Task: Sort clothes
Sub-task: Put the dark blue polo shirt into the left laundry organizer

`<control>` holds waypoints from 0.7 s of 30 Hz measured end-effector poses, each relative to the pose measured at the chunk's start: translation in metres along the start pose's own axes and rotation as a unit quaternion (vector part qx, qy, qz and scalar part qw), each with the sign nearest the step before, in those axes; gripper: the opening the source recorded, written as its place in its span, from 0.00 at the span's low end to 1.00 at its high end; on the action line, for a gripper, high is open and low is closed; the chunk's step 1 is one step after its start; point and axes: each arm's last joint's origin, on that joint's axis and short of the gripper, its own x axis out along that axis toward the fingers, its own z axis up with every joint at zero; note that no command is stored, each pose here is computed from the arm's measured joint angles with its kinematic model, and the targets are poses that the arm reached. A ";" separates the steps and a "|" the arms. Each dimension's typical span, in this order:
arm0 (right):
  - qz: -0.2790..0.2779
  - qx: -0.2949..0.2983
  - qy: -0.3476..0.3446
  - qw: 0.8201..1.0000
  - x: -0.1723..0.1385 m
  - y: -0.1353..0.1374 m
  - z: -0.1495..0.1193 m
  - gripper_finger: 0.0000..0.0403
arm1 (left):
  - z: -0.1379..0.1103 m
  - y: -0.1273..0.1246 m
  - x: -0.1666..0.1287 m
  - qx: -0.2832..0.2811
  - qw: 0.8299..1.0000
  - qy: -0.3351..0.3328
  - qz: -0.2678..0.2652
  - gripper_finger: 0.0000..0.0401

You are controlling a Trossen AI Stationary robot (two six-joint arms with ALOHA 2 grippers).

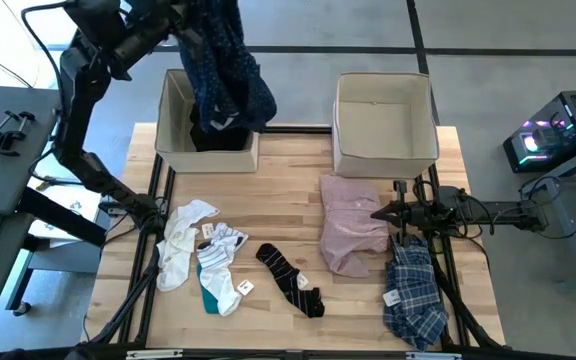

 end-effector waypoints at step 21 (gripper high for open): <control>0.001 0.000 -0.001 1.000 0.000 0.000 0.000 0.00 | -0.056 -0.003 -0.017 0.076 0.950 0.302 0.010 0.00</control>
